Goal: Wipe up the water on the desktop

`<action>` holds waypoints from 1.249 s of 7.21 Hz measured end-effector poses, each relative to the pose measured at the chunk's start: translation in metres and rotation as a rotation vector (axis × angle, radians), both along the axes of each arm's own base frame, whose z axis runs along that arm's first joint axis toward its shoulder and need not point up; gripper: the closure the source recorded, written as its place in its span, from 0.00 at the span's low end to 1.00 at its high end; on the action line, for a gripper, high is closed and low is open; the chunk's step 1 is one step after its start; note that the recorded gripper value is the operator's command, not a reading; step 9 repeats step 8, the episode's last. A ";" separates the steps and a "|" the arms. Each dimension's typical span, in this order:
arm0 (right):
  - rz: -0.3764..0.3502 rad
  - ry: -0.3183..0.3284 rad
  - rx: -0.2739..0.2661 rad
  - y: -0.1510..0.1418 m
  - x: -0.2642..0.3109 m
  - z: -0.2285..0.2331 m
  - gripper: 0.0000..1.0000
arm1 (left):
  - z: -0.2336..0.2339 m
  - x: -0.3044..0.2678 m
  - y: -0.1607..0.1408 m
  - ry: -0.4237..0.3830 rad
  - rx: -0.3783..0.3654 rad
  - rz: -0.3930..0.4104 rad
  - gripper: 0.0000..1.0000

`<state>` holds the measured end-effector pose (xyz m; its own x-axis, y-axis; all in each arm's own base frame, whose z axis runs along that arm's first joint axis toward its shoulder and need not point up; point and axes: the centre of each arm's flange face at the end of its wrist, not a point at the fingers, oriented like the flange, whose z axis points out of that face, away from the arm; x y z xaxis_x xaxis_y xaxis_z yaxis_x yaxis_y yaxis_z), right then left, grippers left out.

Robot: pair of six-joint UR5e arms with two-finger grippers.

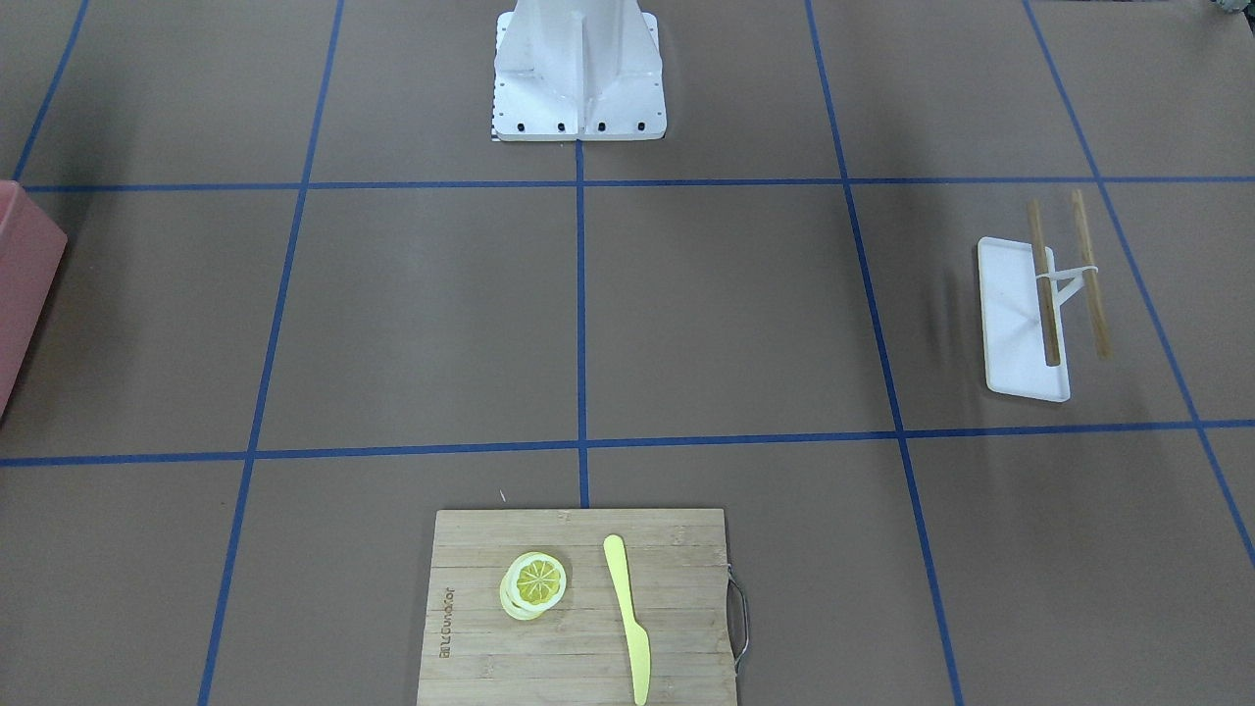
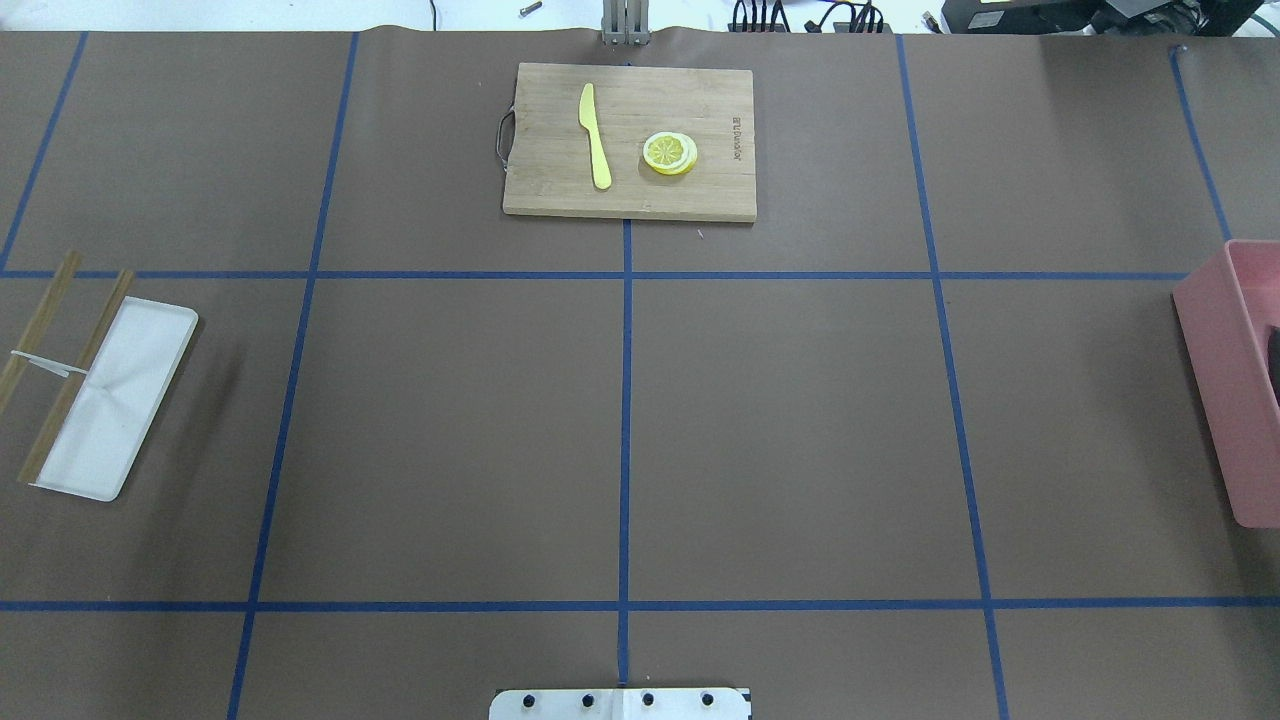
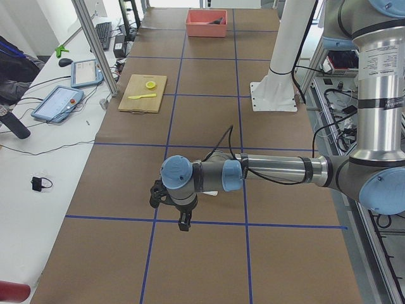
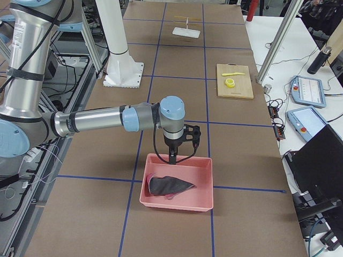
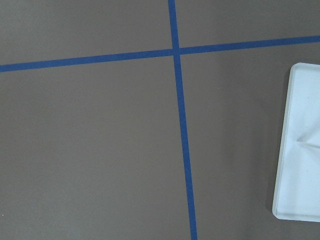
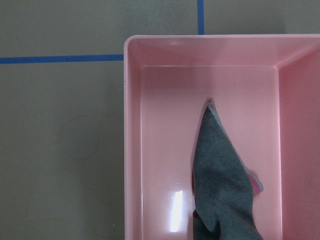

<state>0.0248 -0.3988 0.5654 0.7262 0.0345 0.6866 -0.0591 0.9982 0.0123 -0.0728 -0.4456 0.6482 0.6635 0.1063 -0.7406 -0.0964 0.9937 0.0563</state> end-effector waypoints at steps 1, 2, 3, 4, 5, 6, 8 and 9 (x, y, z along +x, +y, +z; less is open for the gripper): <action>0.000 0.000 0.004 0.000 0.000 -0.002 0.00 | 0.000 0.000 0.000 0.000 0.000 0.000 0.02; 0.000 -0.002 0.009 0.000 0.000 -0.005 0.00 | 0.000 0.000 0.000 0.000 0.001 0.000 0.02; 0.000 0.001 0.015 0.000 0.000 -0.007 0.00 | 0.000 0.000 0.000 0.000 0.001 0.000 0.02; 0.000 0.012 0.013 0.001 0.001 -0.005 0.00 | 0.000 0.000 0.000 0.000 0.001 0.000 0.02; 0.000 0.023 0.011 0.002 0.002 -0.003 0.00 | 0.000 0.000 0.000 0.000 0.001 0.000 0.02; 0.001 0.030 0.004 0.003 0.002 0.001 0.00 | 0.000 0.000 0.000 0.000 0.001 0.000 0.02; 0.000 0.025 0.004 0.004 0.002 0.001 0.00 | 0.000 0.000 0.000 0.000 0.001 0.000 0.02; 0.000 0.025 0.004 0.004 0.002 0.001 0.00 | 0.000 0.000 0.000 0.000 0.001 0.000 0.02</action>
